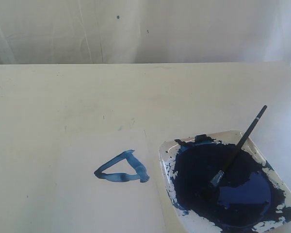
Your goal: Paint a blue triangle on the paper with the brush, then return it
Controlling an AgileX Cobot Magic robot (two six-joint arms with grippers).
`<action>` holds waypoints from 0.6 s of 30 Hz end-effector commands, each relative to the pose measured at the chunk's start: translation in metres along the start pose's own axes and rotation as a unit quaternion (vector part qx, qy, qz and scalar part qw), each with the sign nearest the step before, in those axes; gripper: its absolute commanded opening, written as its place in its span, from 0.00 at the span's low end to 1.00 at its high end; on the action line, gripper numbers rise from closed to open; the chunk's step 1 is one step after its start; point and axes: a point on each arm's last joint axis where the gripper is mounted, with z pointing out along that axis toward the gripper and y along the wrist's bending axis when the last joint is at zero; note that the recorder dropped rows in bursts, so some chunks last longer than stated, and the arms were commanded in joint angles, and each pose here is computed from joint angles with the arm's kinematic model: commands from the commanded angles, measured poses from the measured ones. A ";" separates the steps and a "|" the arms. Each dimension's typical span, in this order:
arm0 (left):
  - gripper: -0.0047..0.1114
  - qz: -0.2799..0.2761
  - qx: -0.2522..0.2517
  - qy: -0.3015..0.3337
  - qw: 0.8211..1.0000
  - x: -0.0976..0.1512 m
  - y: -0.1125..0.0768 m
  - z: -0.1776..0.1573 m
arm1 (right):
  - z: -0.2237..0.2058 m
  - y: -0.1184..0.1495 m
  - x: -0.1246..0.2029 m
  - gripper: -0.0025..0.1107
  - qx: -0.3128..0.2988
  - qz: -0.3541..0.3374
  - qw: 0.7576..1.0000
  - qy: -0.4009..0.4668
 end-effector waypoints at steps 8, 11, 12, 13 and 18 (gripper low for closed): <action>0.04 -0.008 -0.021 0.091 0.996 0.093 0.012 0.021 | 0.000 0.000 0.000 0.02 -0.001 -0.003 1.000 -0.006; 0.04 0.014 -0.019 0.132 0.991 0.100 0.012 0.020 | 0.000 0.000 0.000 0.02 -0.001 -0.003 1.000 -0.005; 0.04 0.016 -0.019 0.132 0.991 0.100 0.012 0.020 | 0.000 0.000 0.000 0.02 -0.001 -0.003 1.000 -0.005; 0.04 0.019 -0.019 0.132 0.991 0.100 0.012 0.020 | 0.000 0.000 0.000 0.02 -0.001 -0.003 1.000 -0.005; 0.04 0.036 0.001 0.134 0.990 0.100 0.011 0.020 | 0.000 0.000 0.000 0.02 -0.001 -0.003 1.000 -0.005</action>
